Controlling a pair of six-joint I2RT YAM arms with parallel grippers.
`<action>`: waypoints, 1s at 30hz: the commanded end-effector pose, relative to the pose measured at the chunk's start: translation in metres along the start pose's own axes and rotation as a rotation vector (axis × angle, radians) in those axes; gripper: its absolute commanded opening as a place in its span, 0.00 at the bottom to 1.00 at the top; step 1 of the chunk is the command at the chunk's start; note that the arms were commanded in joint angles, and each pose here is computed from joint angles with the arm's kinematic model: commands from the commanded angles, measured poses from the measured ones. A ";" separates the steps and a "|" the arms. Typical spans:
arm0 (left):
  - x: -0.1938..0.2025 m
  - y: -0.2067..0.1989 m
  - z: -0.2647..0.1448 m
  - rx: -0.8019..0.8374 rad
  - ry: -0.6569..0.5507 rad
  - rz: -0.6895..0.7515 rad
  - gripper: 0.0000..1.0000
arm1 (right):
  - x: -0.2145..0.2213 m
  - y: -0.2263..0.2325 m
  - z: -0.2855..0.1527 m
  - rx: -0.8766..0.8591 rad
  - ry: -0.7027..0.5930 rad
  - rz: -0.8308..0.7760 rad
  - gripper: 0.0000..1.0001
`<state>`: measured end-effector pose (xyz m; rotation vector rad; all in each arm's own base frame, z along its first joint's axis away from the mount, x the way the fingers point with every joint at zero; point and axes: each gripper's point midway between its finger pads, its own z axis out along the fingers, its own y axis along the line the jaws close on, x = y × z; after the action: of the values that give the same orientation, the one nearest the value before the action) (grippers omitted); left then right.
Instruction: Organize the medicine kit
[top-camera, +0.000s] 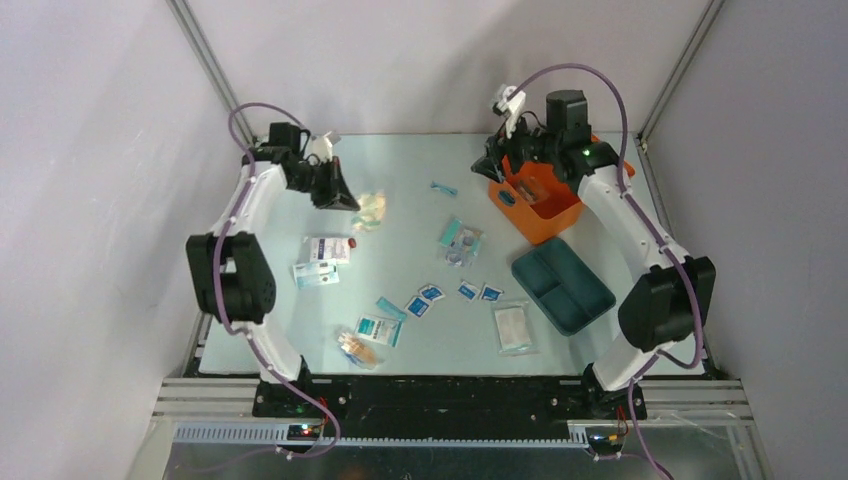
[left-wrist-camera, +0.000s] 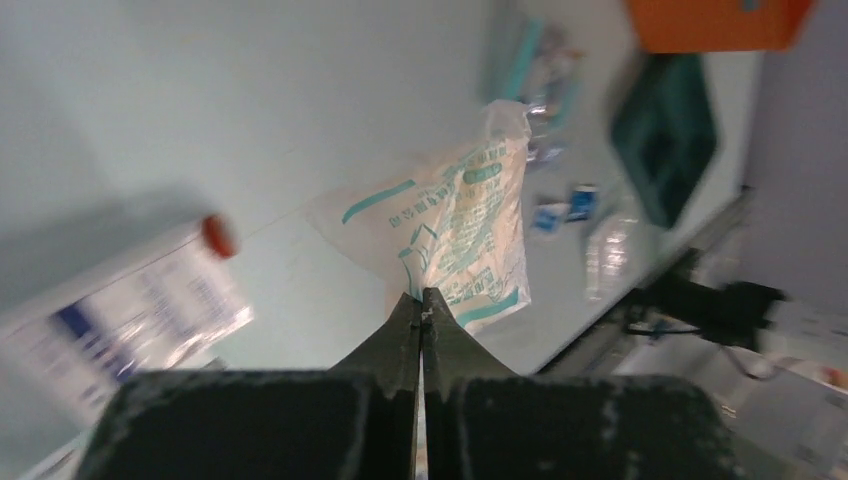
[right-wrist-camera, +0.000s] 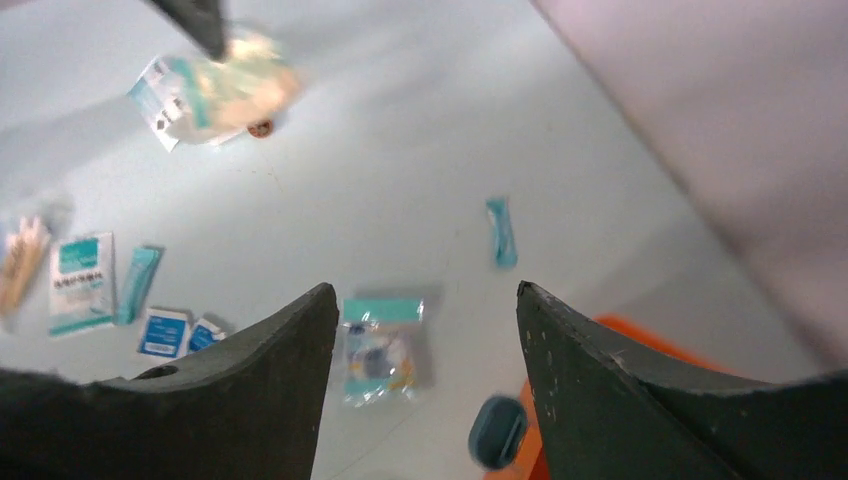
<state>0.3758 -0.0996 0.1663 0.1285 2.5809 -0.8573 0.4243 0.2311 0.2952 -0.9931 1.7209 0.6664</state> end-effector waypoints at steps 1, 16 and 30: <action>-0.015 -0.079 0.020 0.338 0.099 -0.133 0.00 | -0.041 0.038 0.004 -0.127 -0.183 -0.491 0.68; 0.009 -0.137 0.067 0.675 0.436 -0.424 0.00 | 0.037 0.114 0.048 -0.461 -0.198 -1.203 0.83; 0.021 -0.169 0.060 0.770 0.518 -0.409 0.00 | 0.083 0.138 0.069 -0.622 -0.157 -1.265 0.77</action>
<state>0.3478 -0.2624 0.1763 -0.0479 2.6721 -2.0638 0.3258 0.3222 0.1986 -2.0620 0.5037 0.3600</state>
